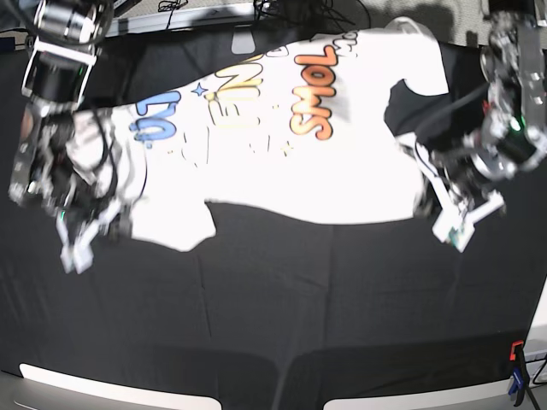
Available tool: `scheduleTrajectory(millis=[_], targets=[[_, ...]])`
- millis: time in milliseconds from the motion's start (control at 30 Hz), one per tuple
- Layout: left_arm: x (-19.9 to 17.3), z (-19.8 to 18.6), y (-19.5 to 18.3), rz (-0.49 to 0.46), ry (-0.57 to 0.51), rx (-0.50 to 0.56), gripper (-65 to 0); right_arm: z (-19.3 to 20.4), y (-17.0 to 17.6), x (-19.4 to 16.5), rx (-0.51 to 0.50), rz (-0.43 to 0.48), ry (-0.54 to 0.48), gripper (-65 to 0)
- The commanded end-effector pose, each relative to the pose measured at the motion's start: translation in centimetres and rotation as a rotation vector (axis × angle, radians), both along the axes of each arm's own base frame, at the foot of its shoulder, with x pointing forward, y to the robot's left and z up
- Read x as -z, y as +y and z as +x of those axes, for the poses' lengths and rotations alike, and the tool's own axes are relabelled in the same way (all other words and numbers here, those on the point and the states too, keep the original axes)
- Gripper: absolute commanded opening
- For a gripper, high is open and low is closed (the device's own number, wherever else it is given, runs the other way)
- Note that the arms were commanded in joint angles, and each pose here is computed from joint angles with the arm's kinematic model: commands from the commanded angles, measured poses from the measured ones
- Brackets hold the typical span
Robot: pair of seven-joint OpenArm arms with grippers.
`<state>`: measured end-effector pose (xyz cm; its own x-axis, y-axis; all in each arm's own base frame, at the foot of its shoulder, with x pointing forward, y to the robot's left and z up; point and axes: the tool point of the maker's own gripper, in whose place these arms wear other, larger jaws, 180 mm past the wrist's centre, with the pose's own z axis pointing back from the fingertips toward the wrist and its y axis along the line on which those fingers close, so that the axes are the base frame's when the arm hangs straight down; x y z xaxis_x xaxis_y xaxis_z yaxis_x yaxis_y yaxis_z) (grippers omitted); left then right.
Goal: Layout the t-shirt on the table in an organized manner, then fold the t-shirt properly
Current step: 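Pull the shirt edges apart with both grippers to straighten it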
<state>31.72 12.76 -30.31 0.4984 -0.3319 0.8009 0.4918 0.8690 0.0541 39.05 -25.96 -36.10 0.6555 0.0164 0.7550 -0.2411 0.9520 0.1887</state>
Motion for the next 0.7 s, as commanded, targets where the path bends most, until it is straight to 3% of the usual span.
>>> scheduleTrajectory(millis=[0, 167, 400, 567, 667], targets=[[-2.1, 1.3, 0.2, -0.003, -0.069, 0.004, -65.0, 2.1, -0.7, -3.9, -0.002, -0.014, -0.11, -65.0], [-4.9, 3.2, 0.2, 0.008, -0.137, 0.009, -65.0, 3.5, 0.3, -7.9, -0.038, -0.02, -0.191, -65.0], [-4.4, 0.1, -1.6, -0.034, -0.075, 0.066, -65.0, -0.3, 1.2, -6.4, -0.068, 0.005, -0.145, -65.0], [-3.0, -1.2, -1.7, -0.041, -0.039, 0.067, -65.0, -1.7, -0.5, -5.3, -0.015, 0.007, -0.123, -65.0], [-3.2, -0.6, -0.9, 0.008, -0.082, 0.044, -65.0, -1.7, -1.6, -5.9, 0.019, 0.01, -0.14, -65.0]])
